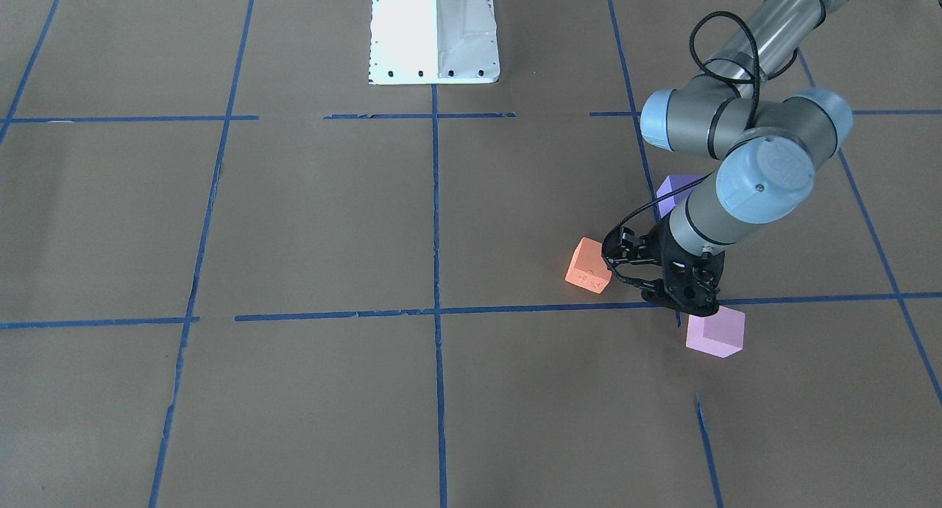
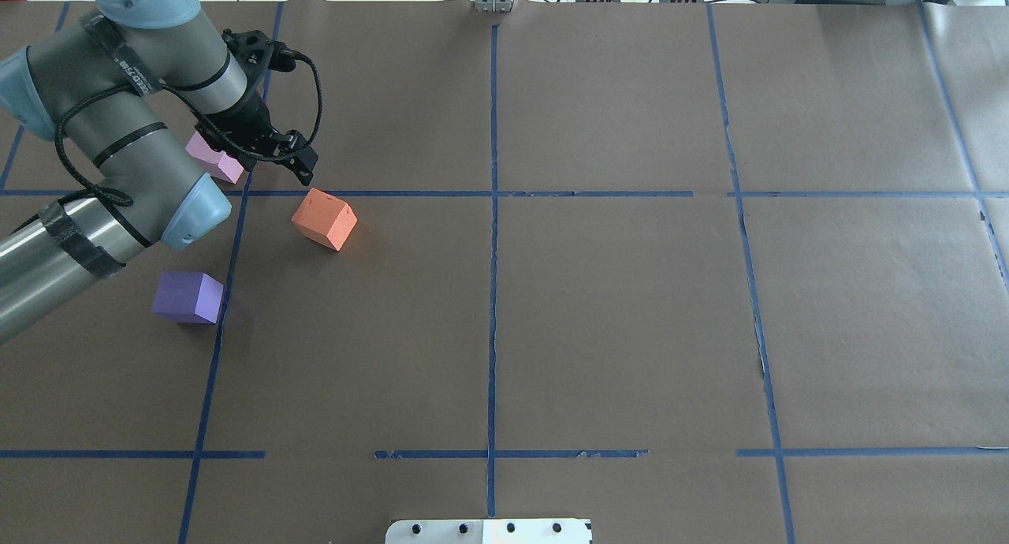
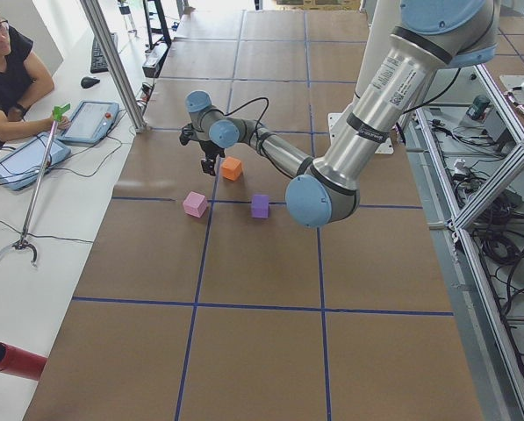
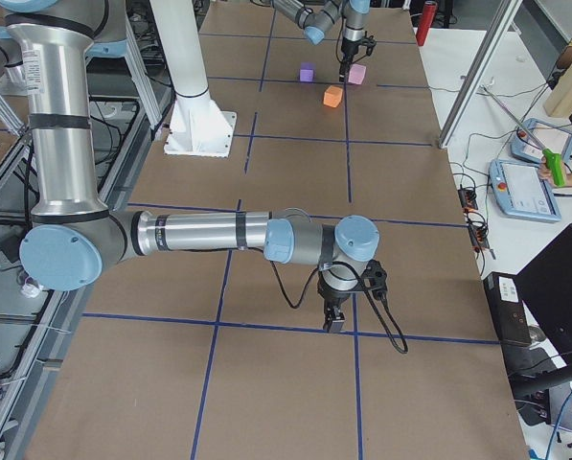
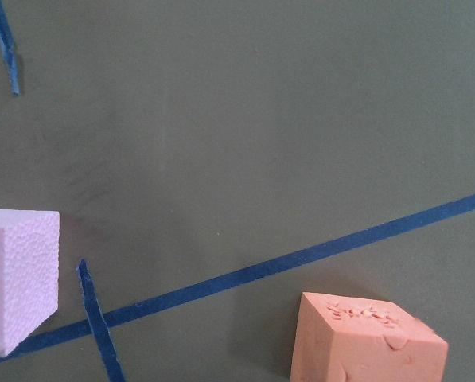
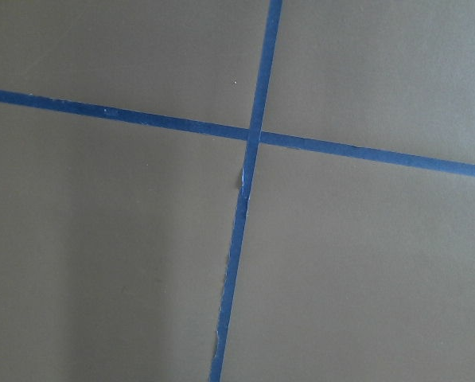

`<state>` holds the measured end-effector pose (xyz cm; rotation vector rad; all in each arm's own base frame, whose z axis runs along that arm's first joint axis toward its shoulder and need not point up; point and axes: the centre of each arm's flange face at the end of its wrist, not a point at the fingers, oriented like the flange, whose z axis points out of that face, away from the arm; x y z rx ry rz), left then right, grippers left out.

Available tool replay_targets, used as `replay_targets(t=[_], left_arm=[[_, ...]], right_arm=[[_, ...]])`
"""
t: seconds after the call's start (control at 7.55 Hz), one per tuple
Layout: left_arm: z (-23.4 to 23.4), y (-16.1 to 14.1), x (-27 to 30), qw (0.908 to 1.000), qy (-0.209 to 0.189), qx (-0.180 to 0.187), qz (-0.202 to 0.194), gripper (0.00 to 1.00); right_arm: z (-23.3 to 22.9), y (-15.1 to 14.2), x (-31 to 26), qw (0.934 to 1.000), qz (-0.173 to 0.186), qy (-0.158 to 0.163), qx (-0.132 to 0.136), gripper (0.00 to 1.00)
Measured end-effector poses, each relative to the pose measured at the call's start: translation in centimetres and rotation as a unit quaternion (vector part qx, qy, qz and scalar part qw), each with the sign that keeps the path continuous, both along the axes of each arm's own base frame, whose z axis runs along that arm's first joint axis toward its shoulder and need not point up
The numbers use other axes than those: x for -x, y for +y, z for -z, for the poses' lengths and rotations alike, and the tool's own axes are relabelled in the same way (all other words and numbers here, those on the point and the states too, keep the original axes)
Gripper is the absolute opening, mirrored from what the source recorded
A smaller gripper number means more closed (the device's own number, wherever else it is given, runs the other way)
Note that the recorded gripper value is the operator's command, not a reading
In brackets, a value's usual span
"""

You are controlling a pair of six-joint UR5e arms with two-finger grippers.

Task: Arrange blocks in a line
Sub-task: 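Move the left gripper over the orange cube and lower onto it, then close the left gripper on the orange cube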

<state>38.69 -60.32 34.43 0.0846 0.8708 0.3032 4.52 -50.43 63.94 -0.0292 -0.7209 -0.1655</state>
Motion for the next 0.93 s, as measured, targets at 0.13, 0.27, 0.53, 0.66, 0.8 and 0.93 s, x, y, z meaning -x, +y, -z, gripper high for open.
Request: replay_targets(t=[0.13,0.27,0.53,0.66,0.8,0.93], left_arm=[[0.7,0.5,-1.3,1.0,-0.001,0.004,0.001,0.99],[1.3,1.4,-2.9,1.0,-0.004,0.009,0.002,0.99],[1.2,2.8,-5.0,0.9999,-0.013,0.008,0.0,0.99],[0.8,3.4,-5.9,0.9998,-0.019,0.003,-0.002,0.99],[0.6,3.9,-6.6,0.9997,-0.023,0.0,-0.007,0.99],[0.4,4.2,-6.9,0.9997,-0.024,-0.002,-0.009,0.99]], right_arm=[[0.0,0.0,0.0,1.0,0.0,0.0,0.0,1.0],[0.0,0.0,0.0,1.0,0.0,0.0,0.0,1.0],[0.0,0.0,0.0,1.0,0.0,0.0,0.0,1.0],[0.0,0.0,0.0,1.0,0.0,0.0,0.0,1.0],[0.0,0.0,0.0,1.0,0.0,0.0,0.0,1.0],[0.0,0.0,0.0,1.0,0.0,0.0,0.0,1.0]])
